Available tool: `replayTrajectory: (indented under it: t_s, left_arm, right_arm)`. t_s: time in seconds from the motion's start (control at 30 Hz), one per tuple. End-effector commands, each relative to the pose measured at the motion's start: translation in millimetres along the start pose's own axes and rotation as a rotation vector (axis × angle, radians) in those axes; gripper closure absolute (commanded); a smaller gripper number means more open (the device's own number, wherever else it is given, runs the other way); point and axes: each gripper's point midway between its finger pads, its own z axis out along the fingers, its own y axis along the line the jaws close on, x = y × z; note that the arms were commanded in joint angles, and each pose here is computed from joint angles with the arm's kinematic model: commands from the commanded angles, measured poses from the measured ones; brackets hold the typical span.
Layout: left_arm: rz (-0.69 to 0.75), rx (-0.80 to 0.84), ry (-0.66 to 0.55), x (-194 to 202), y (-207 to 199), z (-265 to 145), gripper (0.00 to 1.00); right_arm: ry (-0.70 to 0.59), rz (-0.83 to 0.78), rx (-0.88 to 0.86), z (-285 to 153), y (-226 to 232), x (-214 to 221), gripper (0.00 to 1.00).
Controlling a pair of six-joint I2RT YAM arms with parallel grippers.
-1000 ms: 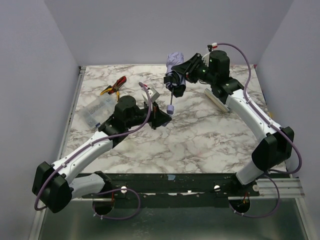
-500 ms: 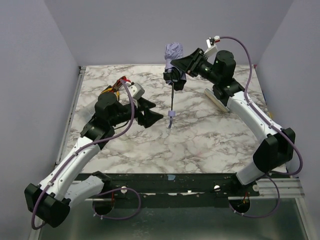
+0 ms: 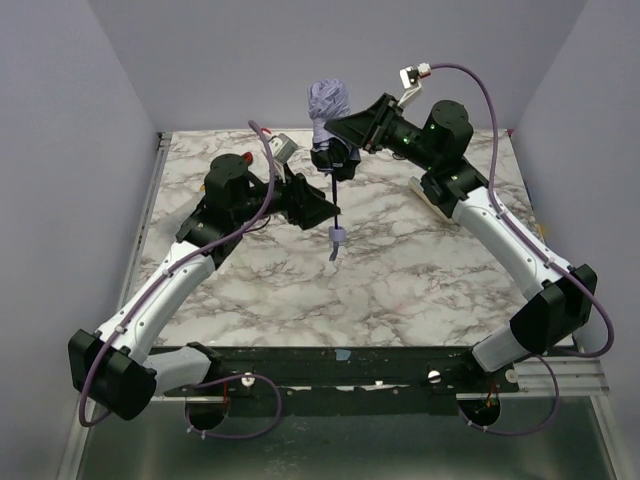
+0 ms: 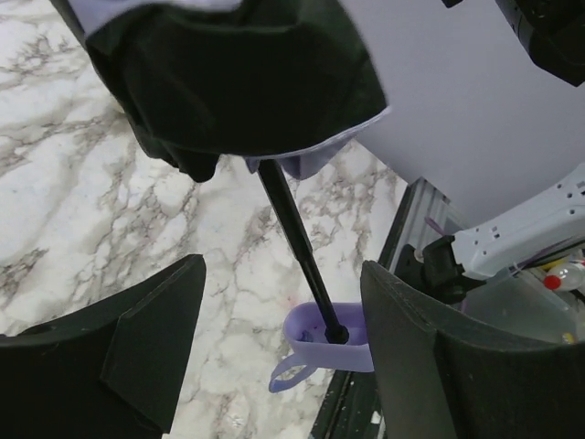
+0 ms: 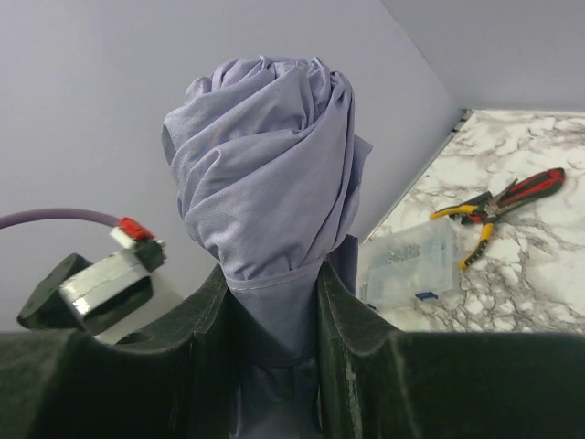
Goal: Open the umbrella
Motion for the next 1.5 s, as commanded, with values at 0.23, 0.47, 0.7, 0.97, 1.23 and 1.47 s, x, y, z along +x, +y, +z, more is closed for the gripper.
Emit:
replayTrajectory:
  t_s: [0.23,0.47,0.7,0.97,1.23,1.47]
  left_arm:
    - [-0.114,0.161,0.048,17.2,-30.9,9.2,0.46]
    - [-0.143,0.171,0.111,43.9,-30.4,7.8,0.55]
    - [-0.15,0.173,0.159,74.9,-32.8,1.5,0.55]
    - [-0.092,0.194,0.23,113.6,-42.9,-8.4,0.61]
    - [-0.041,0.202,0.269,140.8,-46.0,-18.5,0.63]
    - [-0.056,0.218,0.341,177.2,-49.1,-26.2,0.63]
  right_arm:
    - [-0.163,-0.097,-0.175,-0.8,72.4,-62.9,1.0]
    - [-0.215,-0.158,-0.216,3.3,86.0,-81.2,1.0]
    - [-0.282,-0.233,-0.206,3.4,88.9,-97.4,1.0]
    - [-0.375,-0.273,-0.147,5.9,80.7,-121.5,1.0]
    - [-0.435,-0.295,-0.127,7.3,81.1,-141.5,1.0]
    - [-0.498,-0.316,-0.114,2.9,85.3,-163.4,1.0]
